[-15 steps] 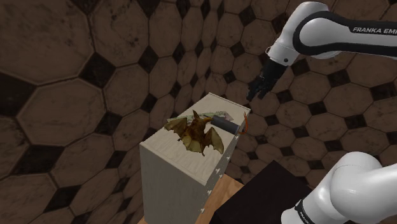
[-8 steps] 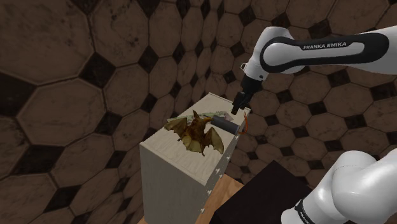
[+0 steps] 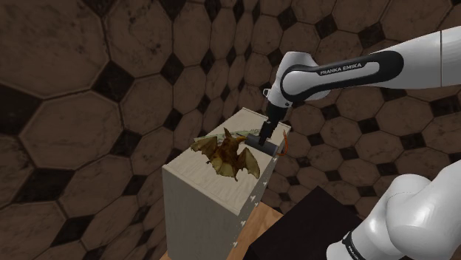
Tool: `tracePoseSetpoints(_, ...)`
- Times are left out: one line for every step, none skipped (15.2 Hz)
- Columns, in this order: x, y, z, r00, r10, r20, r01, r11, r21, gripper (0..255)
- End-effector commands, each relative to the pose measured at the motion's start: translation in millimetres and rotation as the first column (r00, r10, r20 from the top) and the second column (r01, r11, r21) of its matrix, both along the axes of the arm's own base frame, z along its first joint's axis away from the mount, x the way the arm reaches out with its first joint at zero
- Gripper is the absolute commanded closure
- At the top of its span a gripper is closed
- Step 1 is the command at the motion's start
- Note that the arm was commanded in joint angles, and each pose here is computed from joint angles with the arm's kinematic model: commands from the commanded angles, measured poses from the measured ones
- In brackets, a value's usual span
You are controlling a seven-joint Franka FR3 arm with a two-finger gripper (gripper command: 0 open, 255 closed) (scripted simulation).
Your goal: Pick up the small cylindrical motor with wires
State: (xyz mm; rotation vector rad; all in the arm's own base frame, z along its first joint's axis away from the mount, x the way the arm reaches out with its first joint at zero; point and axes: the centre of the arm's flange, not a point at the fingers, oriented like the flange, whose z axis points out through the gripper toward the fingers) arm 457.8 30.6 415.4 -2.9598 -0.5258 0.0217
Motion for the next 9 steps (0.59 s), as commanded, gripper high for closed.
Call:
tracePoseSetpoints(0, -1, -11, 1.0, 0.001, 0.0, -0.001, 1.0, 0.0, 0)
tracePoseSetpoints(0, -1, -17, 1.0, 0.001, 0.0, -0.001, 1.0, 0.0, 0)
tracePoseSetpoints(0, -1, -25, 1.0, 0.001, 0.0, -0.001, 1.0, 0.0, 0)
tracePoseSetpoints(0, -1, -25, 1.0, 0.001, 0.0, -0.001, 1.0, 0.0, 0)
tracePoseSetpoints(0, -1, -25, 1.0, 0.001, 0.0, -0.001, 1.0, 0.0, 0)
tracePoseSetpoints(0, -1, -25, 1.0, 0.001, 0.0, -0.001, 1.0, 0.0, 255)
tracePoseSetpoints(0, -1, -25, 1.0, 0.001, 0.0, -0.001, 1.0, 0.0, 255)
tracePoseSetpoints(0, -1, -25, 1.0, 0.001, 0.0, -0.001, 1.0, 0.0, 255)
tracePoseSetpoints(0, -1, -25, 1.0, 0.001, 0.0, -0.001, 1.0, 0.0, 255)
